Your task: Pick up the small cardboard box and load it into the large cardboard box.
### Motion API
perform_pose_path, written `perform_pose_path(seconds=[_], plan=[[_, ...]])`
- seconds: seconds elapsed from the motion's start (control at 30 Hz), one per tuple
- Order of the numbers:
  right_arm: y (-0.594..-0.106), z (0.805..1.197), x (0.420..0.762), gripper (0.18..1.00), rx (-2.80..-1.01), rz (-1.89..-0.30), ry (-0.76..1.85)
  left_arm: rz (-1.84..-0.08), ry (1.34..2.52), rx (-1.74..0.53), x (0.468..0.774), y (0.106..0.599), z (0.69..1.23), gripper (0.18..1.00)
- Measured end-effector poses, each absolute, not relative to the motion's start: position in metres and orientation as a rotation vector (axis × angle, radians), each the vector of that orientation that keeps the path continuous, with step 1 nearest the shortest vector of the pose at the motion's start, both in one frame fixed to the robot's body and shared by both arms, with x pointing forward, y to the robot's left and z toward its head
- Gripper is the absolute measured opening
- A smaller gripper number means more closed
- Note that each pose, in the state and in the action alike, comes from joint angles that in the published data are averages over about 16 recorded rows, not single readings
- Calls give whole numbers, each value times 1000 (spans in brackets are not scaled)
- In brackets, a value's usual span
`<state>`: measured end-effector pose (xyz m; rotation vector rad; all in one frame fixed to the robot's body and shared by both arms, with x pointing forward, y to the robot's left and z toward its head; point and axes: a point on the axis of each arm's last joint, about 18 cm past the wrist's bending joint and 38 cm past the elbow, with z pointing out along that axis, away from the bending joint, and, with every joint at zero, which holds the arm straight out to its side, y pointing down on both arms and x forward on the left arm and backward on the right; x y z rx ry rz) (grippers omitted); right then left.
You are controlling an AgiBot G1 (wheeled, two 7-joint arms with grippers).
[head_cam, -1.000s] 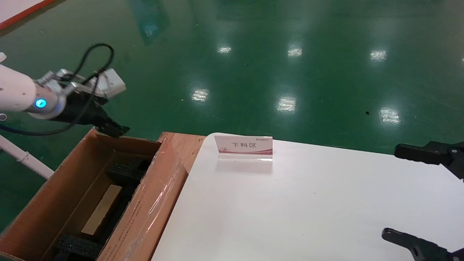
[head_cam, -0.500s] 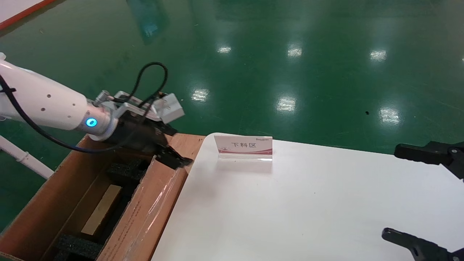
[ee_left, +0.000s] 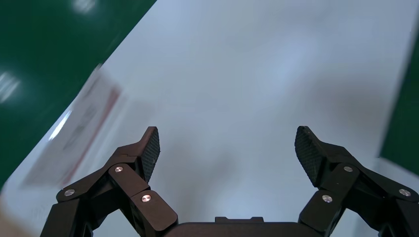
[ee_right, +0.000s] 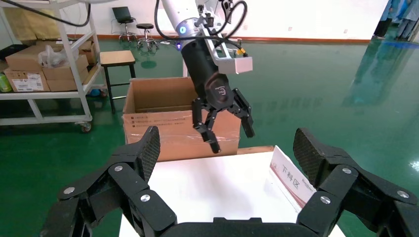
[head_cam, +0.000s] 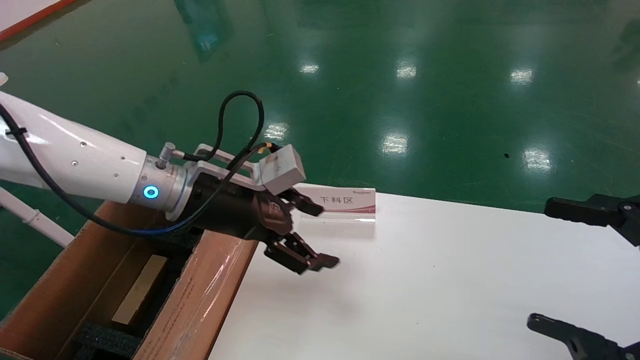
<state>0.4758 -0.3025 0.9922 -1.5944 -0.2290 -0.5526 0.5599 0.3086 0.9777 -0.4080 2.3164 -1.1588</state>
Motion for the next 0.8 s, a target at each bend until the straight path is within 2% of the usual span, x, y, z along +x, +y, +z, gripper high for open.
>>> perform_pose_path(seconds=[0.33,0.6,0.8], plan=[[-302,992,476,1001,-1595,-552,-229,-1453,2262,-130,532,287,981,1001],[-302,992,476,1001,-1595,-552,-230,-1659,2121,91,504,287,987,1001],[-302,992,475,1001,-1595,-552,-230,-1744,2016,199,488,293,990,1001]])
